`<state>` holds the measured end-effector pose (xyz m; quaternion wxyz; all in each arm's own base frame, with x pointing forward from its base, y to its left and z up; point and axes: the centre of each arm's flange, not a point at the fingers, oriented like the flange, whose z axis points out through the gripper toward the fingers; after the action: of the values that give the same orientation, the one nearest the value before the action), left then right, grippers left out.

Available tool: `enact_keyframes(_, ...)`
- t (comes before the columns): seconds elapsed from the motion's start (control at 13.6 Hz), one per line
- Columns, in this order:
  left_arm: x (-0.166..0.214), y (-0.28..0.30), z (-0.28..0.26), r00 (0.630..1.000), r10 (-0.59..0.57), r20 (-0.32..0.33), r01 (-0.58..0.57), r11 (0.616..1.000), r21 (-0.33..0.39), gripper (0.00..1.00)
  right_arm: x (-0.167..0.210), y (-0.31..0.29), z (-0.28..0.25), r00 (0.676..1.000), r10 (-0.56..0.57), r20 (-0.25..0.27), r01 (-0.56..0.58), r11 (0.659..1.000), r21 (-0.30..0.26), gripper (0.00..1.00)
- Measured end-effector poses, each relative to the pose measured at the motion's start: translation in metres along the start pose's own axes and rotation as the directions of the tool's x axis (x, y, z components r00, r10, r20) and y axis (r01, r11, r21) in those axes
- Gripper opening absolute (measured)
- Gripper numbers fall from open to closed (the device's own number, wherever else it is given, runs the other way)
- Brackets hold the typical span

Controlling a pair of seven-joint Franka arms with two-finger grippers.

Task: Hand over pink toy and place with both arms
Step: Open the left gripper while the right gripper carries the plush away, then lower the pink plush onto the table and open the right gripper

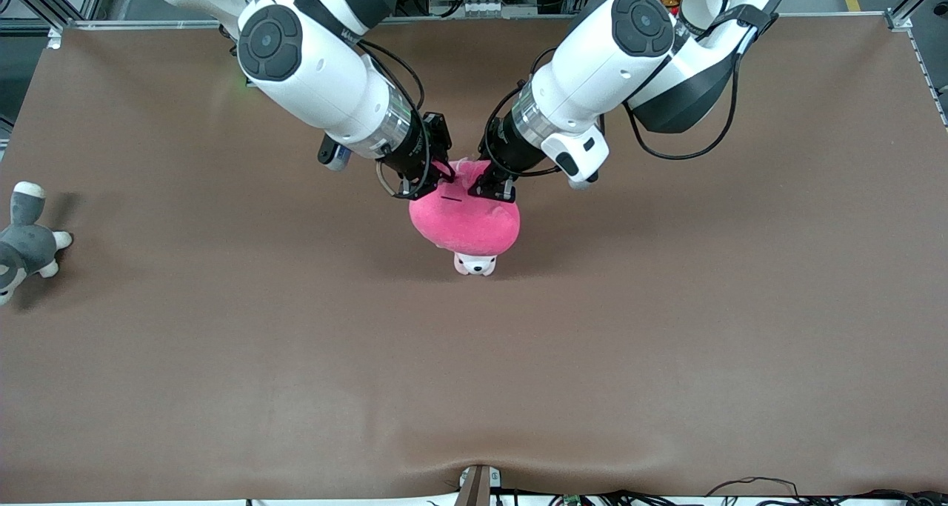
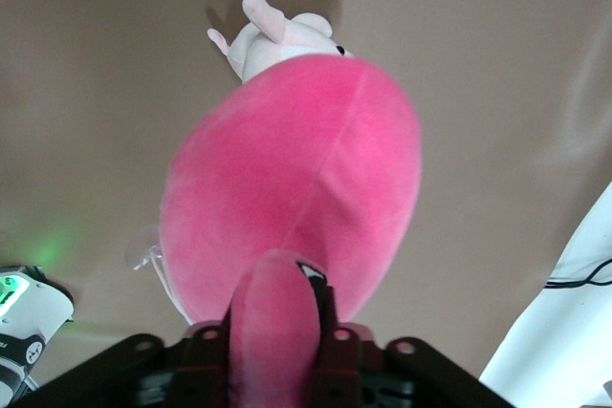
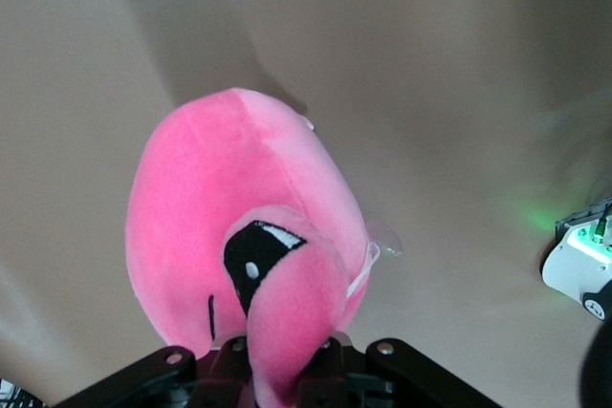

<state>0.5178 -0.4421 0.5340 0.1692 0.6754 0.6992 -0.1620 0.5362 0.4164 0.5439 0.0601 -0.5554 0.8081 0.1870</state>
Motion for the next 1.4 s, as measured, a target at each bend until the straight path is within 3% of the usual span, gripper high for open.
enact_keyframes(0.44,0.029,0.035,-0.033,0.999,-0.023,-0.045,0.019,0.996,-0.088,0.98,0.037,-0.038,-0.031,0.998,-0.016,-0.062,0.014,0.999,-0.035,0.09)
enact_keyframes(0.59,0.044,0.046,-0.054,0.995,0.0,-0.1,-0.01,0.995,-0.098,1.0,0.069,-0.072,-0.064,0.997,-0.042,-0.059,0.041,0.999,-0.034,0.09)
enact_keyframes(0.74,0.061,0.052,-0.078,0.982,0.099,-0.162,-0.113,0.991,-0.077,1.0,0.109,-0.112,-0.089,0.997,-0.057,-0.045,0.056,0.998,-0.014,0.09)
enact_keyframes(0.96,0.103,0.06,-0.118,0.928,0.283,-0.244,-0.29,0.957,0.006,1.0,0.178,-0.17,-0.118,0.993,-0.111,-0.029,0.112,0.994,0.014,0.09)
enact_keyframes(1.1,0.134,0.068,-0.14,0.883,0.386,-0.268,-0.384,0.921,0.062,1.0,0.23,-0.206,-0.123,0.985,-0.17,-0.031,0.17,0.985,0.005,0.09)
enact_keyframes(1.4,0.195,0.087,-0.168,0.814,0.514,-0.27,-0.493,0.858,0.148,1.0,0.369,-0.281,-0.098,0.962,-0.274,-0.009,0.273,0.96,-0.065,0.09)
